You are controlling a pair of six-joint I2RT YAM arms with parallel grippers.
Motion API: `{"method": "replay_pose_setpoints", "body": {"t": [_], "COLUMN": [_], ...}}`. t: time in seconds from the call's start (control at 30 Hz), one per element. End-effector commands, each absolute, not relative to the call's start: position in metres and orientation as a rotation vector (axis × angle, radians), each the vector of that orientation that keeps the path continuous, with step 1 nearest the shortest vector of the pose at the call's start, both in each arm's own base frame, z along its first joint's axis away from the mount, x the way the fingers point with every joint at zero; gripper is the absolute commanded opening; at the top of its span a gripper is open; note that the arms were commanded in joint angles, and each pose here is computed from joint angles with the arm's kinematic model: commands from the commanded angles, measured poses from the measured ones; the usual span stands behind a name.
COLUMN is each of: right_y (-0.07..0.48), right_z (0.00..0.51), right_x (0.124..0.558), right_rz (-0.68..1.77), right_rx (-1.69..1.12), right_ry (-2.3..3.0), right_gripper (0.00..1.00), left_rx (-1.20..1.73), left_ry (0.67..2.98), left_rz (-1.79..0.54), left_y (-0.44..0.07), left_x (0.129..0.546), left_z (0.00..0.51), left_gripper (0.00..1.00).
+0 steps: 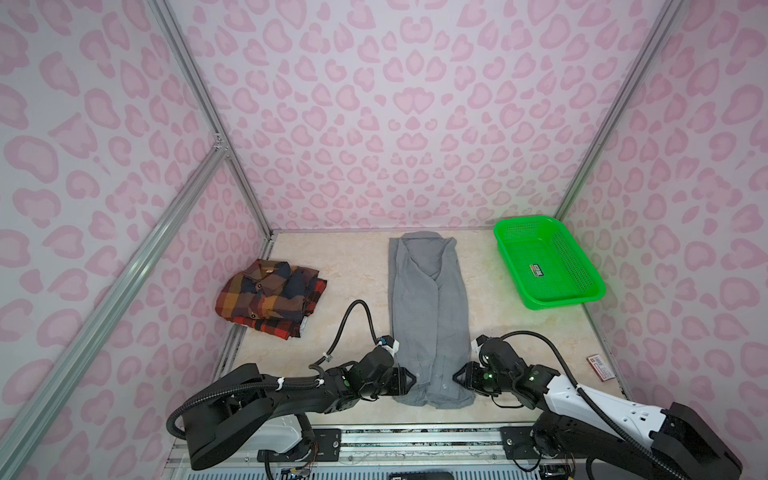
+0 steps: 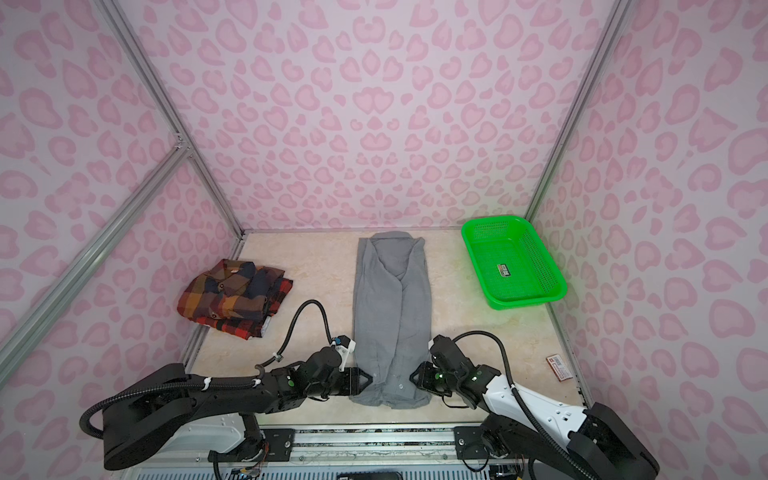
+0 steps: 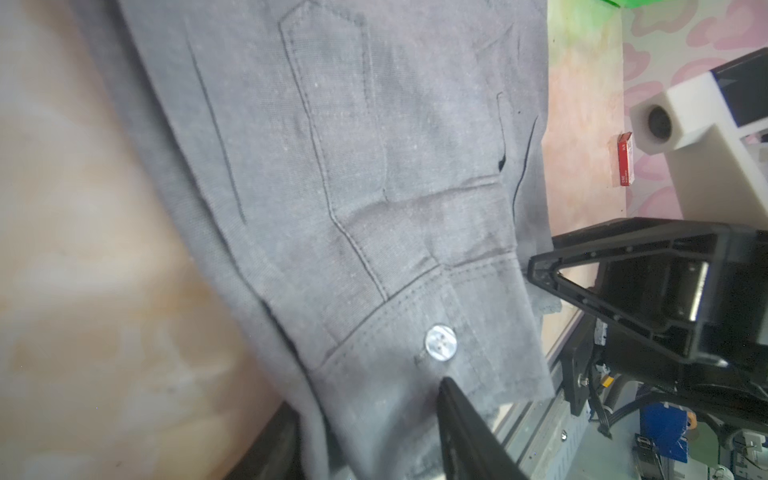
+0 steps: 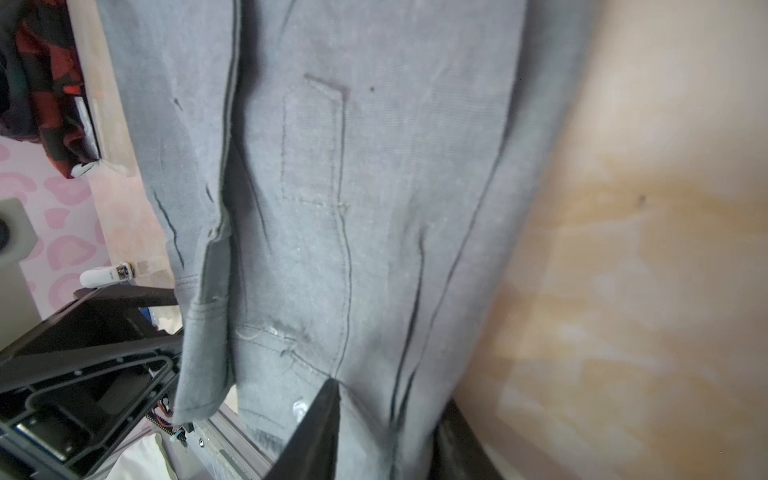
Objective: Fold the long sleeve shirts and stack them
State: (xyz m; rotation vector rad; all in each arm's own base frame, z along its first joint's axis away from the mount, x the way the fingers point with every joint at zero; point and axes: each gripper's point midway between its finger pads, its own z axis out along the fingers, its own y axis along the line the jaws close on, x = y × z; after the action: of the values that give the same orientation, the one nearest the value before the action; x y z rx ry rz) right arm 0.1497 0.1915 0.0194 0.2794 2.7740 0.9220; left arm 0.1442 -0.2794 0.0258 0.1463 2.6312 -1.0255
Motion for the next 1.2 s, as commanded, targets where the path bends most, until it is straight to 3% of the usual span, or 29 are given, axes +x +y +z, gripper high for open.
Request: {"method": "replay_pose_setpoints", "body": {"t": [0.0,0.2,0.3,0.43,0.73,1.17], "right_y": [0.184,0.184,0.18,0.178,0.182,0.19], "right_z": [0.007,0.005,0.006,0.011,0.028,0.088], "right_x": [0.142,0.141,0.14,0.142,0.142,0.159], "right_rz": [0.862,0.84,0.81,0.791,0.8,0.805], "right_rx": [0.297,0.274,0.27,0.253,0.216,0.163], "right_ry": [2.821,2.823,2.825,2.809,2.798,2.719], "right_gripper": [0.3,0.15,0.08,0.0,0.0,0.0], "left_rx": [0.148,0.151,0.141,0.135,0.129,-0.099], "left_ry": [2.735,2.723,2.721,2.719,2.646,2.651], "left_rz": [-0.943,-0.926,-0.919,-0.923,-1.007,-1.064], "left_y": [-0.267,-0.264,-0.262,-0.261,-0.273,-0.28], "left_x": [0.132,0.133,0.133,0.134,0.14,0.15], "left_z": [0.007,0.009,0.008,0.009,0.044,0.094], "left_gripper": [0.45,0.28,0.11,0.04,0.04,0.04]}}
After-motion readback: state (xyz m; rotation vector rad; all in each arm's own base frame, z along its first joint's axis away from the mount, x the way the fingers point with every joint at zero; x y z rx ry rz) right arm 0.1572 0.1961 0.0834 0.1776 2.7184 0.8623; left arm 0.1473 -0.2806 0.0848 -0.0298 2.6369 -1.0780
